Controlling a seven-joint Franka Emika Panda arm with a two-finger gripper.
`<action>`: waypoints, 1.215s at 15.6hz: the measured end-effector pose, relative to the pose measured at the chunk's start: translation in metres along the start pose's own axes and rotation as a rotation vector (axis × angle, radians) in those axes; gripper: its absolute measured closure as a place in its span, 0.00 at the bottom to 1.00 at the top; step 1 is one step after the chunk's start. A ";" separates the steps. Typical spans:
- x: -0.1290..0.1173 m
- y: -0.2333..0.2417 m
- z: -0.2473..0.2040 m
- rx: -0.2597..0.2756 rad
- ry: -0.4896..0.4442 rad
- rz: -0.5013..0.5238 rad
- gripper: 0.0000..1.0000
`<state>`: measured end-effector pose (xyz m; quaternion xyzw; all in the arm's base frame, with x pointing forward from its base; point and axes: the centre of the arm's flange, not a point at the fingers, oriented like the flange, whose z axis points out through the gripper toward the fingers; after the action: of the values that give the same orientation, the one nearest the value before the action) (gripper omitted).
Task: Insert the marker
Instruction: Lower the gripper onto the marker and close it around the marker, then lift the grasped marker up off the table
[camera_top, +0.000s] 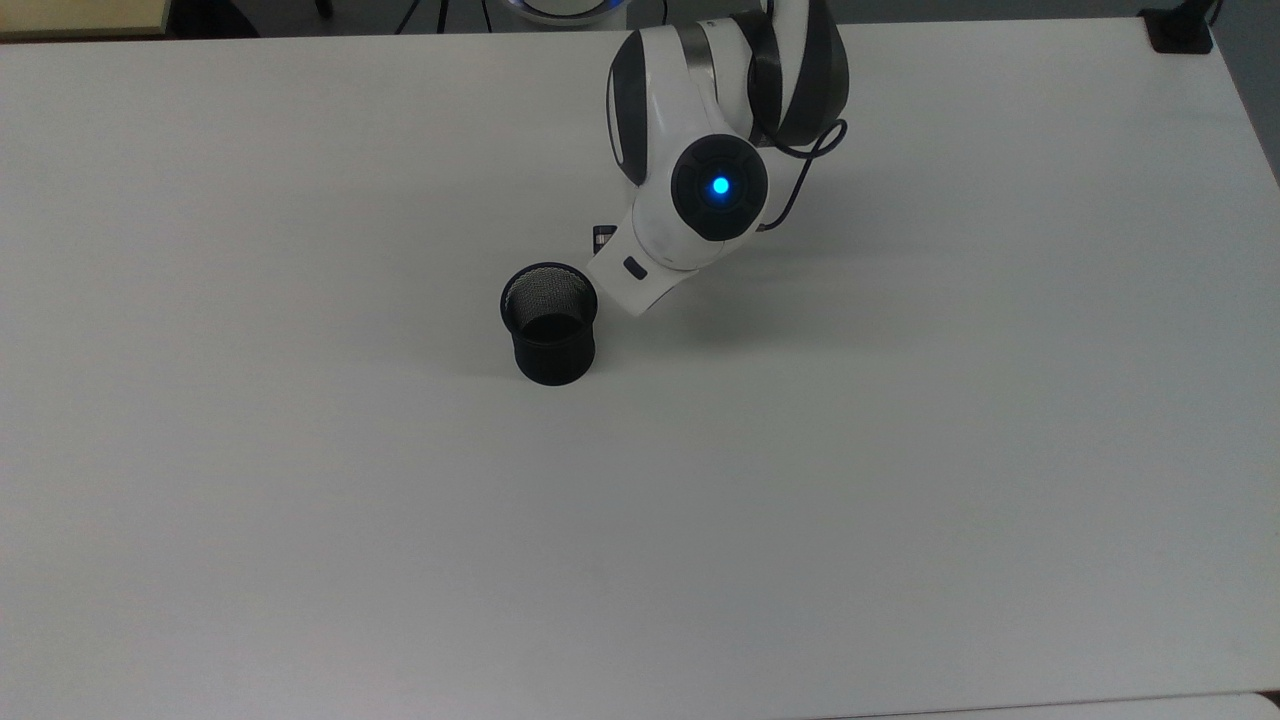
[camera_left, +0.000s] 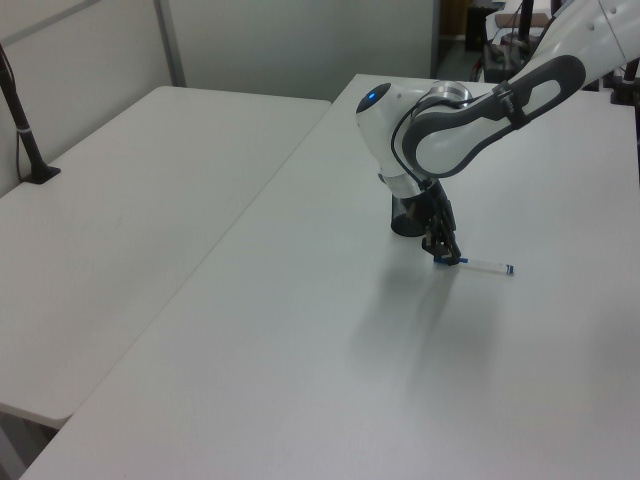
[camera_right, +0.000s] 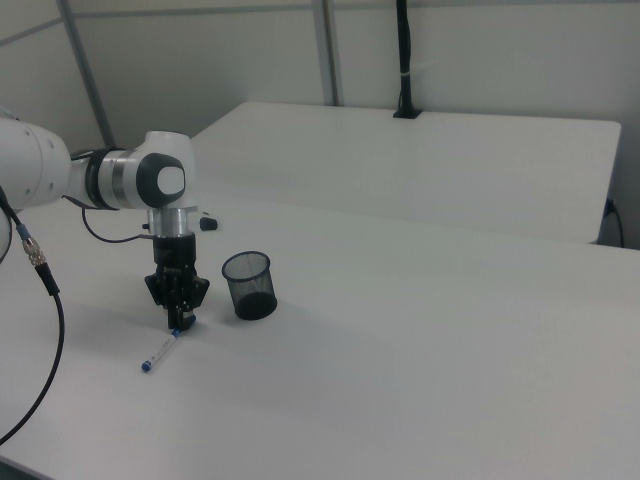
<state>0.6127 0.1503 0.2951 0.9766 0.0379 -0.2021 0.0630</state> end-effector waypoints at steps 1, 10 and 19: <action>0.002 0.000 0.002 0.001 0.006 0.000 0.70; 0.002 -0.001 0.002 0.007 0.009 0.001 0.84; -0.006 0.013 -0.019 0.024 0.017 0.017 0.84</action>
<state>0.6160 0.1395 0.3159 0.9792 0.0277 -0.1939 0.0524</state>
